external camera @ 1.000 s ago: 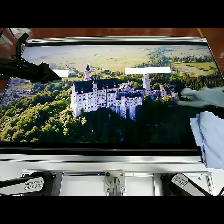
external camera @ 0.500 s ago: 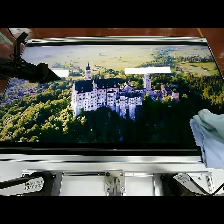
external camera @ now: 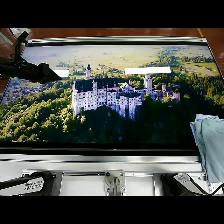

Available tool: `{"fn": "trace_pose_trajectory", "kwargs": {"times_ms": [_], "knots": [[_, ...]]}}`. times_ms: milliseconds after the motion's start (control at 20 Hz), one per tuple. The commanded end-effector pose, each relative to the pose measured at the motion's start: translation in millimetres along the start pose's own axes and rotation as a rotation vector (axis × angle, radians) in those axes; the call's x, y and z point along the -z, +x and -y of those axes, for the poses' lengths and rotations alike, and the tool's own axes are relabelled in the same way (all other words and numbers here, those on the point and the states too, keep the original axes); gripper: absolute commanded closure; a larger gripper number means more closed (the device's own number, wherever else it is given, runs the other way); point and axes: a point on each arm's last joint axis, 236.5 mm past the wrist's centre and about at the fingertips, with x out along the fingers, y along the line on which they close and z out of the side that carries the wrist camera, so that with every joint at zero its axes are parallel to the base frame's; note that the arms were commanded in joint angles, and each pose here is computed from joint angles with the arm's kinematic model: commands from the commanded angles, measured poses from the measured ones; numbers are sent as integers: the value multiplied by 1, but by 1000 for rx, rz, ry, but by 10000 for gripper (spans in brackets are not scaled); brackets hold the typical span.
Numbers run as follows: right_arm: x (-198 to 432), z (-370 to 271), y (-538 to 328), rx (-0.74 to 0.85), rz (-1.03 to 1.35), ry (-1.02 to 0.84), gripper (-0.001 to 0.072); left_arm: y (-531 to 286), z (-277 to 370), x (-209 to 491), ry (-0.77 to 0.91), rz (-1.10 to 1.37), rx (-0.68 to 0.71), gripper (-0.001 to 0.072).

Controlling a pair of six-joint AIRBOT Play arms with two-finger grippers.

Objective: Fold the shirts.

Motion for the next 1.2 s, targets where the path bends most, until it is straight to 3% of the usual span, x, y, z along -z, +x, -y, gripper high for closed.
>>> {"fn": "trace_pose_trajectory", "kwargs": {"times_ms": [0, 100, 200, 250, 300, 350, 400, 800, 1150], "knots": [[-67, -107, -60, -382, 343, -120, 75, 8, -1, -1, 46, 1, -50, 678], [-64, -184, -95, -503, 447, -291, 75, 20, -28, 18, 104, -99, -291, 679], [-15, -243, -74, -426, 358, -569, 75, 29, -44, 44, 189, -233, -503, 674], [11, -259, -53, -339, 278, -688, 74, 37, -44, 57, 229, -302, -549, 625], [36, -269, -31, -250, 196, -780, 73, 48, -38, 72, 255, -370, -551, 283], [59, -280, -11, -183, 120, -837, 51, 57, -34, 82, 246, -409, -548, 12], [82, -290, 5, -151, 45, -902, 10, 62, -34, 90, 248, -446, -547, 3], [171, -334, 35, -148, -112, -1104, 11, 60, -49, 76, 212, -392, -552, 7], [186, -341, 33, -163, -122, -1139, 11, 61, -53, 65, 211, -347, -554, 7]]}}
